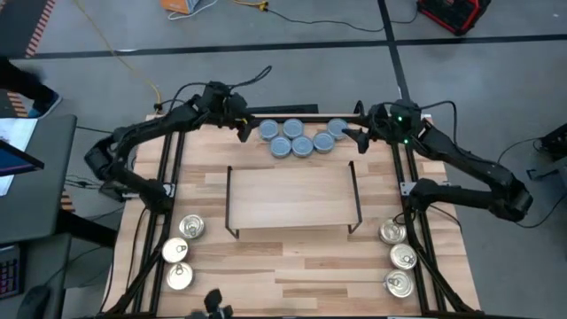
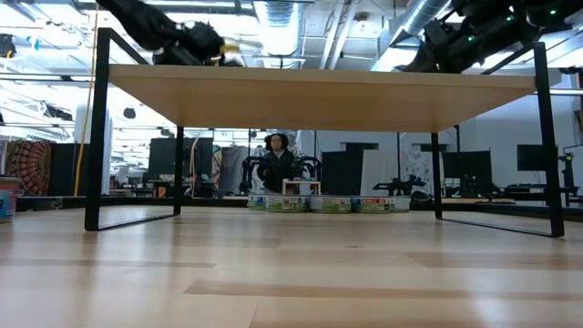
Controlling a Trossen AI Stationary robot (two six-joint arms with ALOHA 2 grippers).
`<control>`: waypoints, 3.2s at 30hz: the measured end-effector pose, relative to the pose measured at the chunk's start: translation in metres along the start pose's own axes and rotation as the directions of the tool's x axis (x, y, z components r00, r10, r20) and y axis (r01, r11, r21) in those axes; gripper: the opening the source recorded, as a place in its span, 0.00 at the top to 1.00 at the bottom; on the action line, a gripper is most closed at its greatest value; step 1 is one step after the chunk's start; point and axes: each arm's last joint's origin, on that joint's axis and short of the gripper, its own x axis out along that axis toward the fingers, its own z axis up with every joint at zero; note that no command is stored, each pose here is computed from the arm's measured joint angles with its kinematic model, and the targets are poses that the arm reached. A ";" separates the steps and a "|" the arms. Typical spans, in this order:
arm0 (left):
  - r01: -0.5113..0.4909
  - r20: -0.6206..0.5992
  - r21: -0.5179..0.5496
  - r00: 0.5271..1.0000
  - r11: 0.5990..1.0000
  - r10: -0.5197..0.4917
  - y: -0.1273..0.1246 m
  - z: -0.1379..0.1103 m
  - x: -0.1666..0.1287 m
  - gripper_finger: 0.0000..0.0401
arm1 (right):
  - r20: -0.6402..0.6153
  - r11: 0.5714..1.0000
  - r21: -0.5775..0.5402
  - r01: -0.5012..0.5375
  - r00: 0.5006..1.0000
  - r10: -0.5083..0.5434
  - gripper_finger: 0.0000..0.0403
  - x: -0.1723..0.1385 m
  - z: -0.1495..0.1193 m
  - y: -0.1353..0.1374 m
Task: Stack canned seafood by type on shelf
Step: Put the green tuna can on the shelf
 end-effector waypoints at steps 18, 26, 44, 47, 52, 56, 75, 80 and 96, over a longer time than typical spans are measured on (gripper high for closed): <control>-0.017 -0.094 -0.097 0.996 0.995 0.008 0.047 -0.040 0.069 0.58 | 0.172 0.992 -0.112 0.051 0.985 -0.031 0.27 -0.029 0.000 0.003; -0.068 -0.113 -0.182 0.992 0.981 0.048 0.059 -0.056 0.092 0.58 | 0.214 0.984 -0.138 0.110 0.974 -0.079 0.27 -0.032 0.004 -0.006; -0.175 -0.131 0.072 0.974 0.982 0.183 0.055 -0.061 0.104 0.58 | 0.287 0.987 -0.159 0.039 0.958 0.008 0.27 -0.031 0.011 0.006; -0.193 -0.155 0.124 0.965 0.973 0.211 0.054 -0.068 0.111 0.58 | 0.286 0.986 -0.163 0.037 0.958 0.011 0.27 -0.031 0.011 0.007; -0.186 -0.203 0.159 0.955 0.970 0.216 0.050 -0.074 0.116 0.58 | 0.279 0.986 -0.165 0.037 0.960 0.011 0.27 -0.031 0.010 0.007; -0.192 -0.260 0.162 0.938 0.968 0.230 0.048 -0.076 0.110 0.58 | 0.278 0.985 -0.168 0.038 0.961 0.011 0.27 -0.031 0.010 0.007; -0.254 -0.579 0.127 0.766 0.959 0.279 0.037 -0.082 0.053 0.58 | 0.276 0.986 -0.165 0.035 0.961 0.012 0.27 -0.031 0.010 0.007; -0.255 -0.509 0.086 0.820 0.963 0.262 0.030 -0.065 0.031 0.58 | 0.276 0.986 -0.164 0.035 0.961 0.012 0.27 -0.031 0.010 0.007; -0.266 -0.510 -0.208 0.851 0.941 0.127 0.081 -0.085 0.035 0.58 | 0.275 0.986 -0.165 0.035 0.961 0.012 0.27 -0.030 0.010 0.007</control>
